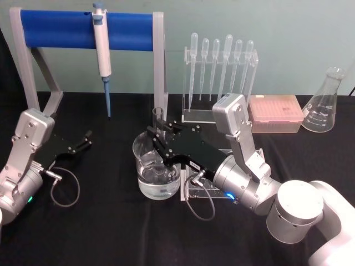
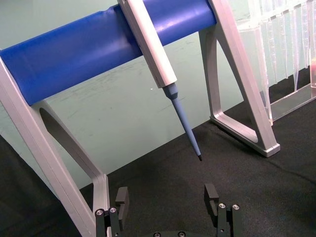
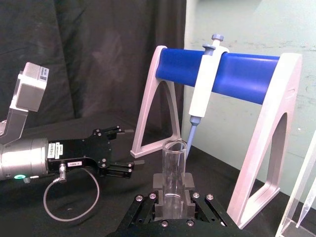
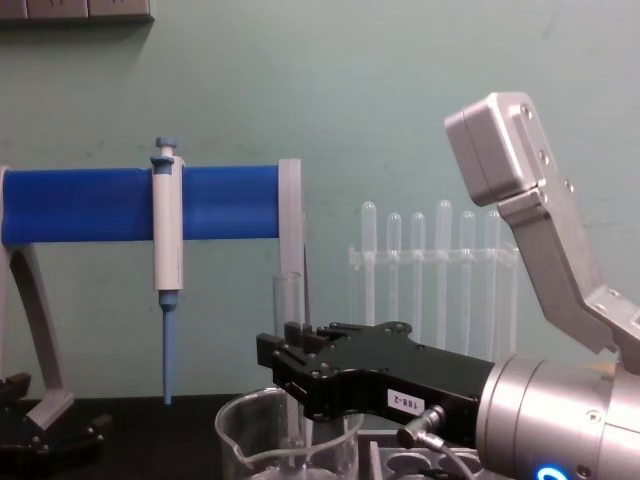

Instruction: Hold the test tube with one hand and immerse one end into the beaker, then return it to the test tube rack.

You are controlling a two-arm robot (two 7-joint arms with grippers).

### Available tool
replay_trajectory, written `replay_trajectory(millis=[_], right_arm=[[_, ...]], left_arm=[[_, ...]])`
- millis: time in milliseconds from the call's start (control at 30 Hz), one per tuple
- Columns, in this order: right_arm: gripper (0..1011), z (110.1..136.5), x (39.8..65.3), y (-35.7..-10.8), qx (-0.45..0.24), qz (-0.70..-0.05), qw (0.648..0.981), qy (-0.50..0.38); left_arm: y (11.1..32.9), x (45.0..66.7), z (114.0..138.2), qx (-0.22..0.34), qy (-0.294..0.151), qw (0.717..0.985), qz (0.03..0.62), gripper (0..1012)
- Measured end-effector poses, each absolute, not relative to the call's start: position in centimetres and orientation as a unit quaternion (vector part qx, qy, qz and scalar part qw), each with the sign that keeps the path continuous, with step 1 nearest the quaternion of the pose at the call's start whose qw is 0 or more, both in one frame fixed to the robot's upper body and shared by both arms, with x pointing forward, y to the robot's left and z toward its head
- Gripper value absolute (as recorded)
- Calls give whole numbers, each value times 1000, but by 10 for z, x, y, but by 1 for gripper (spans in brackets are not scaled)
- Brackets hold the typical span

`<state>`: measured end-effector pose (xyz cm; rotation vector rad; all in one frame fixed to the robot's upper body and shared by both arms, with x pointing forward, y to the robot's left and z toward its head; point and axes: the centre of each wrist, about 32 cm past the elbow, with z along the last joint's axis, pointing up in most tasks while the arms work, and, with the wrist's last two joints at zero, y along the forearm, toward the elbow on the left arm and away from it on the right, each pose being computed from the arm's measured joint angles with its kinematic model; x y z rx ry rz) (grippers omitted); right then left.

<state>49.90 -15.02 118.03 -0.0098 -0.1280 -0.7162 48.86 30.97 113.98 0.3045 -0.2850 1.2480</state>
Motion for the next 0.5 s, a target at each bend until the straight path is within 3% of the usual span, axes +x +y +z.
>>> replay_trajectory(millis=[500], right_arm=[[231,1180,499,-150,-5,-350,935,-63]], left_arm=[[310,489,1140,142,-132,791,580,1000]])
